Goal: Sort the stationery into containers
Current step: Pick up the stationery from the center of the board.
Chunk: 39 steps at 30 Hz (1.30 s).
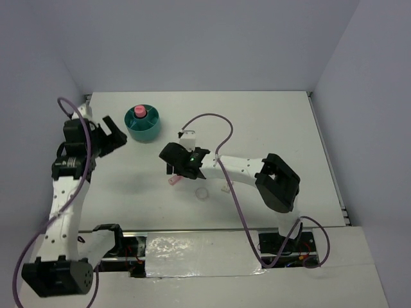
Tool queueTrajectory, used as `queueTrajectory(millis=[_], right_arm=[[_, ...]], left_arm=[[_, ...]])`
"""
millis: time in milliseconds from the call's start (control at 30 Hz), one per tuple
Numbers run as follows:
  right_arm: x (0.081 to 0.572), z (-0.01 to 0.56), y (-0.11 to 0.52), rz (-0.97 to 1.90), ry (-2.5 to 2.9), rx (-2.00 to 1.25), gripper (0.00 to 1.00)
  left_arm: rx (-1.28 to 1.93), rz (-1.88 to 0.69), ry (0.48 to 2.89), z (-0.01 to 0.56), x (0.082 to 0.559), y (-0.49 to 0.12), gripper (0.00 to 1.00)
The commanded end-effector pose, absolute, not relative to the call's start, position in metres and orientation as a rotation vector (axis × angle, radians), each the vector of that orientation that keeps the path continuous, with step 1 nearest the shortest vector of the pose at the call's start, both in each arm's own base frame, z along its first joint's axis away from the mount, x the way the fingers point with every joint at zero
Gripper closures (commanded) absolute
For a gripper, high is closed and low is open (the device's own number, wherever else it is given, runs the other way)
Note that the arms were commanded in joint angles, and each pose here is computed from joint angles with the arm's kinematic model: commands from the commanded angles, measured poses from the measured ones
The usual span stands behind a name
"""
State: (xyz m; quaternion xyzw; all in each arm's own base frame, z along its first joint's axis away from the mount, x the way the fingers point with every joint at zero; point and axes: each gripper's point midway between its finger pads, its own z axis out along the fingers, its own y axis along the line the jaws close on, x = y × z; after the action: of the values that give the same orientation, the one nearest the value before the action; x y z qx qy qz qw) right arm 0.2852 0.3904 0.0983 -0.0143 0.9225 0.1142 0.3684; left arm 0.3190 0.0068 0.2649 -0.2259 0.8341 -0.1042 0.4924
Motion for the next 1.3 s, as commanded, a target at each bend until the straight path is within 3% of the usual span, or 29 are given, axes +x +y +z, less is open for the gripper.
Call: queueTrajectory(millis=[0, 33, 67, 567, 800, 1100, 1133, 1167, 1267], right_arm=[[0.29, 0.095, 0.381, 0.244, 2.364, 0.231, 0.22], [0.291, 0.087, 0.38, 0.233, 2.365, 0.287, 0.29], [0.294, 0.087, 0.384, 0.24, 2.362, 0.303, 0.3], [0.28, 0.038, 0.406, 0.095, 2.448, 0.359, 0.36], [0.265, 0.006, 0.403, -0.016, 2.52, 0.384, 0.47], [0.226, -0.021, 0.419, 0.073, 2.617, 0.171, 0.5], [0.223, -0.025, 0.417, 0.074, 2.633, 0.149, 0.52], [0.217, -0.034, 0.413, 0.07, 2.657, 0.112, 0.64], [0.204, -0.05, 0.403, 0.055, 2.695, 0.049, 0.73]], left_arm=[[-0.465, -0.229, 2.058, 0.242, 0.283, 0.002, 0.01], [-0.466, -0.214, 2.072, 0.229, 0.277, 0.004, 0.01], [-0.461, -0.209, 2.055, 0.231, 0.271, 0.004, 0.01], [-0.471, -0.196, 1.985, 0.234, 0.254, 0.006, 0.01], [-0.472, -0.19, 1.969, 0.237, 0.252, 0.007, 0.01], [-0.496, -0.167, 2.017, 0.226, 0.255, 0.01, 0.01], [-0.498, -0.165, 2.014, 0.227, 0.255, 0.011, 0.01], [-0.497, -0.166, 2.016, 0.226, 0.255, 0.01, 0.01], [-0.501, -0.164, 2.014, 0.226, 0.255, 0.011, 0.01]])
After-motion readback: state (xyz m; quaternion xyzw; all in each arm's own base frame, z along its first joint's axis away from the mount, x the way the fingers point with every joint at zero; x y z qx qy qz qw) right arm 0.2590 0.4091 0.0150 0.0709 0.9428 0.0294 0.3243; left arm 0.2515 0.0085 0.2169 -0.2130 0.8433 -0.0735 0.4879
